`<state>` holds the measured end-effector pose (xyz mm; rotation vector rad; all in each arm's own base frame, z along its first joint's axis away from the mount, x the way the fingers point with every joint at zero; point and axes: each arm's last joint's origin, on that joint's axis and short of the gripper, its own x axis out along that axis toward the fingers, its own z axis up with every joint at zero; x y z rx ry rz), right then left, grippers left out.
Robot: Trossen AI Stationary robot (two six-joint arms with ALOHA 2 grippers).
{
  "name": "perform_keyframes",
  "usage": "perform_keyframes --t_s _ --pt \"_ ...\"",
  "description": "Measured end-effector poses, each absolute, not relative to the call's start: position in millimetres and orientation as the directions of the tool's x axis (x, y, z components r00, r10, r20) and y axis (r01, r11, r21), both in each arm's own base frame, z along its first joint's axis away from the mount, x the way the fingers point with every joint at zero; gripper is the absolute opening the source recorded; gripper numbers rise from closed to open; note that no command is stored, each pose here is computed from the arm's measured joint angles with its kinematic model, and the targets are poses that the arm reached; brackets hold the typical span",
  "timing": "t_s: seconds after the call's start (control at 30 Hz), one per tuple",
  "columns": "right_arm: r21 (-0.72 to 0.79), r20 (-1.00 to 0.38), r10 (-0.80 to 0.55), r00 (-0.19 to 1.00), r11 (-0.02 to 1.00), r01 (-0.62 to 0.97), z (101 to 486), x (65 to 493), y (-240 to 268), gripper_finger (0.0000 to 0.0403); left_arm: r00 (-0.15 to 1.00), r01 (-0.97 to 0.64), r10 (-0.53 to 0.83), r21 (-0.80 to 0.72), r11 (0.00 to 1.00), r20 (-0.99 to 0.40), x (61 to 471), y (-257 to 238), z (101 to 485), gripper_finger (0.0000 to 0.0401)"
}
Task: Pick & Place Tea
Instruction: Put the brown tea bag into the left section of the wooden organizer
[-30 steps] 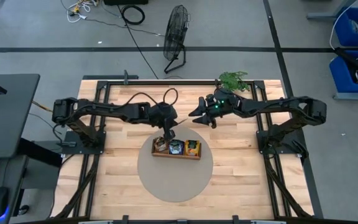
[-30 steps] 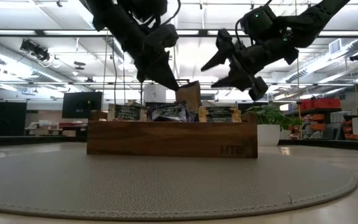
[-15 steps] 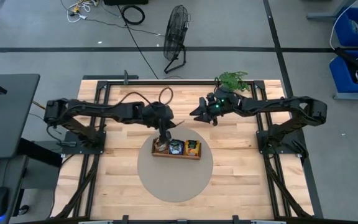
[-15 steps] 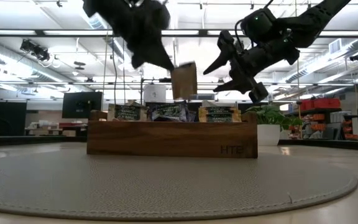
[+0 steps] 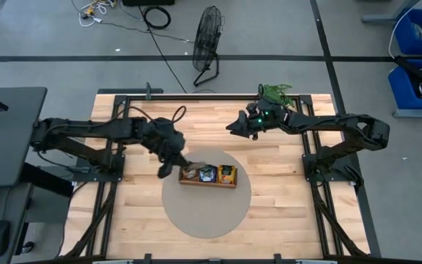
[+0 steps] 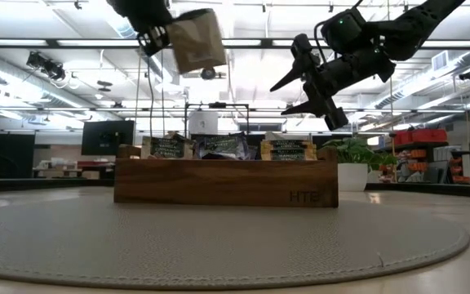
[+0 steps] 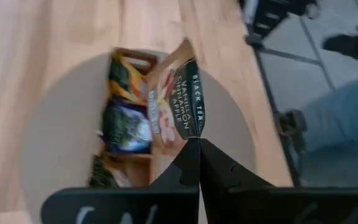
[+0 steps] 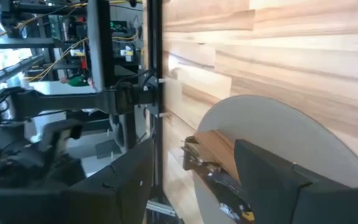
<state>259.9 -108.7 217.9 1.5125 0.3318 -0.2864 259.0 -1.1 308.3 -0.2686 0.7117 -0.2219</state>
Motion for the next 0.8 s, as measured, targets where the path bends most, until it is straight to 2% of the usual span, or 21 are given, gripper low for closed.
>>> perform_keyframes --t_s 0.33,0.43,0.8 --pt "0.917 -0.397 0.029 0.918 0.062 0.394 217 259 -108 0.0231 0.625 0.205 -0.435 -0.402 0.892 -0.648 246 -18 282 0.0000" --pt "0.917 -0.396 0.031 0.918 0.065 0.394 217 259 -108 0.0231 0.594 0.192 -0.435 -0.406 0.894 -0.677 242 -18 267 0.0000" --pt "0.917 -0.396 0.038 0.917 0.066 0.393 217 259 -108 0.0231 0.600 0.156 -0.381 -0.364 0.918 -0.703 245 -2 234 0.0000"
